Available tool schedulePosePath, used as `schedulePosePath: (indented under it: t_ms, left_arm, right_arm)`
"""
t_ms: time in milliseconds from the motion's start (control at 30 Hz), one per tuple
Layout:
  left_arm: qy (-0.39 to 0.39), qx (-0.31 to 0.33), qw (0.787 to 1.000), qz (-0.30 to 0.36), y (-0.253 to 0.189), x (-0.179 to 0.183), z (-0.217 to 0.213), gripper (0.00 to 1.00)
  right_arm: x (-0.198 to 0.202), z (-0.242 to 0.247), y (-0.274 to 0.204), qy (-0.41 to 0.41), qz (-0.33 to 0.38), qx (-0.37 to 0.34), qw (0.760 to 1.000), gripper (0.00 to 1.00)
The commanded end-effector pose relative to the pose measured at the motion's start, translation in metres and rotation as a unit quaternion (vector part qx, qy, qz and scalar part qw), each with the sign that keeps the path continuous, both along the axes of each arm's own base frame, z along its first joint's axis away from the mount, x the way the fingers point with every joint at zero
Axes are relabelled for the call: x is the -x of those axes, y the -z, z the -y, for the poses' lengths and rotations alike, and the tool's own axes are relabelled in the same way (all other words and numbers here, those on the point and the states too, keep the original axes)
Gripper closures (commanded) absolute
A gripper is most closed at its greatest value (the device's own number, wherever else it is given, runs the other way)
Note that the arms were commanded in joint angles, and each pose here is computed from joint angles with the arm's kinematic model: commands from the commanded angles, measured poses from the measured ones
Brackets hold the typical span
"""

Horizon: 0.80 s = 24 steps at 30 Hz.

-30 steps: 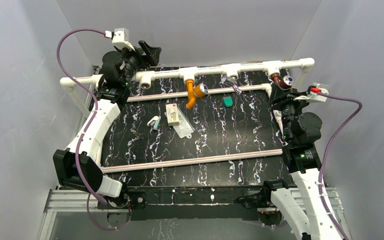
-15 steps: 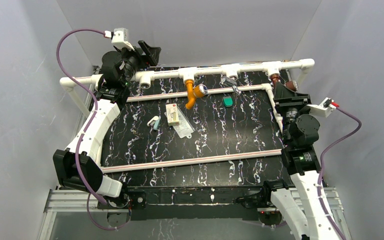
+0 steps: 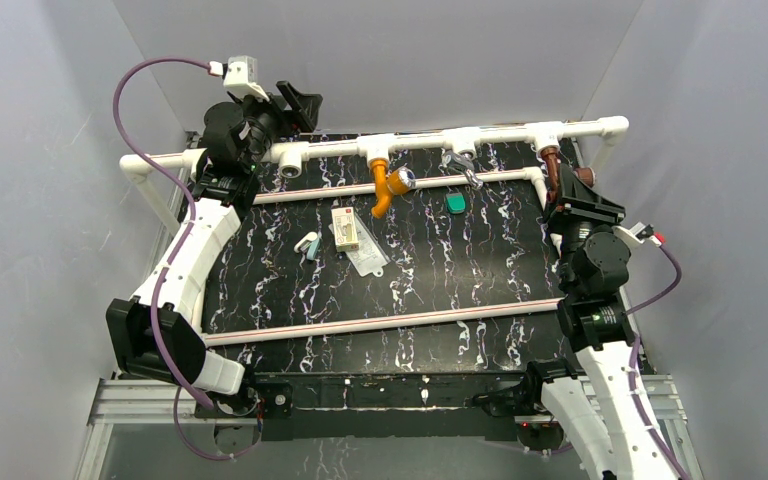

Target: Install the water faucets

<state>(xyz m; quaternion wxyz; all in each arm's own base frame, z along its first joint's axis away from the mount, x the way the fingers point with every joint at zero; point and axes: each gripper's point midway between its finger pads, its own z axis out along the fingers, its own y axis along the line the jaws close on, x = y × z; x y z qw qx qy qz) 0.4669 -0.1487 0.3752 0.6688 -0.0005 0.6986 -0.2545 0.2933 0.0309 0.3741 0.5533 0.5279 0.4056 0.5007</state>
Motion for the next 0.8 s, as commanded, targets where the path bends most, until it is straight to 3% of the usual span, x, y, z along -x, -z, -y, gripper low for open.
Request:
schedulePosePath:
  t_ms: [0,133,200,400,633,767]
  left_arm:
    - [0.001,-0.069,0.954,-0.293,0.201,0.030,-0.009,0.21]
    - [0.001,-0.068,0.954,-0.293,0.201,0.030,-0.009,0.21]
    - [0.002,-0.068,0.954,-0.293,0.200,0.030,-0.008,0.21]
    - [0.002,-0.068,0.954,-0.293,0.201,0.030,-0.008,0.21]
    - [0.000,-0.069,0.954,-0.292,0.200,0.030,-0.009,0.21]
    - [0.000,-0.069,0.954,-0.292,0.200,0.030,-0.009,0.21]
  right_arm:
    - [0.008,-0.016,-0.030,-0.055,0.041,-0.069,0.995,0.99]
    - [0.013,-0.015,-0.035,-0.054,0.037,-0.063,0.996,0.99]
    - [0.015,-0.016,-0.037,-0.055,0.036,-0.057,0.996,0.89]
    - [0.024,-0.019,-0.033,-0.063,0.025,-0.021,0.998,0.48]
    - [0.037,-0.018,-0.030,-0.061,0.012,0.038,0.997,0.27]
    - [0.048,-0.019,-0.027,-0.064,-0.004,0.078,0.995,0.21]
